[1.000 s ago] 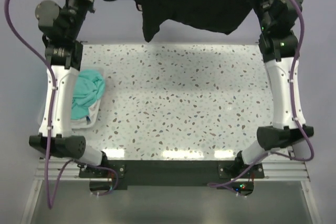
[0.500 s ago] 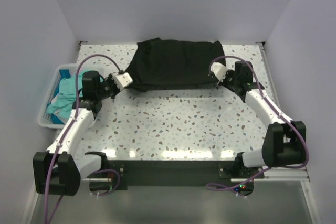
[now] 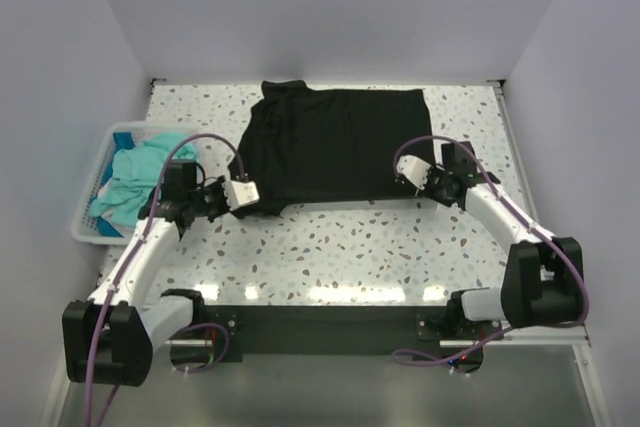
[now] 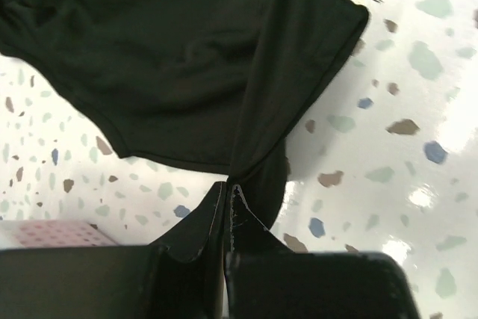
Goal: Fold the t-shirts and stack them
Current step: Flatten the tshirt out, then fold the tshirt
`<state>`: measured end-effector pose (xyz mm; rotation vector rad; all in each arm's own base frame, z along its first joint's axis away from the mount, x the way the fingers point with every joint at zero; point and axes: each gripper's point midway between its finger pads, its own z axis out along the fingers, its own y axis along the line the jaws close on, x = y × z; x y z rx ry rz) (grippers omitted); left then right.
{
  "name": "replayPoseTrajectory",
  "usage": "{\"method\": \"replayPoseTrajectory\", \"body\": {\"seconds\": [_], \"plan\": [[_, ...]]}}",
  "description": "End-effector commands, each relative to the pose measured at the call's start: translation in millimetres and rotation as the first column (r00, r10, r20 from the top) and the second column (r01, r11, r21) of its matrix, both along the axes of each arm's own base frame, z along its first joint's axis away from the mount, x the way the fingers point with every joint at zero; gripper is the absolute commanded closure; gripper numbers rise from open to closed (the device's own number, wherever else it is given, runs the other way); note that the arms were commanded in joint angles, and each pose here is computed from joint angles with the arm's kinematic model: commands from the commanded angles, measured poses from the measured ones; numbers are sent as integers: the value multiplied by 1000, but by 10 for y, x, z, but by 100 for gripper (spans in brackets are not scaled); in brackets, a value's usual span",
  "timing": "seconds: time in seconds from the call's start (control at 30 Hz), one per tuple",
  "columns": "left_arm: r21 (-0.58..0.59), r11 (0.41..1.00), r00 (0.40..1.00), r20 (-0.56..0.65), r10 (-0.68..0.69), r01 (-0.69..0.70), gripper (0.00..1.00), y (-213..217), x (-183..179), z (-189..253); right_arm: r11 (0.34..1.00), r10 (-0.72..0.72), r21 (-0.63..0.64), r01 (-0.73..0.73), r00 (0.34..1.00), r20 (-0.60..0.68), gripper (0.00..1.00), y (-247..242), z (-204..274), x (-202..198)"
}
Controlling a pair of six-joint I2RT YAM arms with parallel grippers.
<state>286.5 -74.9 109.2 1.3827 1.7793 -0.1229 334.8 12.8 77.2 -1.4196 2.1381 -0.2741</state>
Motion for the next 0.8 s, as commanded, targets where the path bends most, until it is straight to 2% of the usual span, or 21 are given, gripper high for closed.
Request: {"method": "replayPoseTrajectory", "body": {"seconds": [0.0,0.07,0.1,0.23,0.37,0.43,0.53,0.57,0.6,0.63,0.7,0.77], "plan": [[38,990,990,-59,-130,133,100,-54,-372,-91,997,54,-53,-58,996,-67,100,-68,19,-353],[66,980,981,-62,-184,187,100,-51,-508,-112,994,79,-75,-85,994,-79,100,-104,-6,-518],[68,975,973,-111,-203,212,100,-44,-660,-182,992,90,-78,-99,990,-113,100,-116,-43,-646],[110,953,949,-178,-260,282,100,-8,-962,-311,987,112,-92,-133,971,-209,100,-170,-203,-1045],[140,930,922,-244,-301,340,100,42,-1227,-381,982,129,-105,-159,961,-246,100,-210,-248,-1278],[146,924,918,-244,-312,353,100,44,-1241,-340,983,126,-104,-154,963,-239,100,-212,-209,-1296],[150,933,932,-212,-293,328,100,30,-1048,-153,988,108,-86,-132,964,-241,100,-180,-149,-1193],[126,943,932,-238,-274,310,100,5,-966,-147,990,103,-70,-124,961,-255,100,-153,-143,-1167],[125,947,942,-199,-270,297,100,-22,-789,51,991,98,-64,-119,958,-269,100,-140,-134,-1141],[97,952,933,-250,-259,290,100,-53,-712,17,993,88,-56,-108,954,-287,100,-122,-121,-1046],[94,957,945,-211,-250,275,100,-119,-412,246,995,77,-41,-92,957,-281,100,-86,-37,-900],[108,956,940,-243,-241,273,100,-183,-199,217,996,71,-32,-85,947,-313,100,-62,-81,-821]]}}
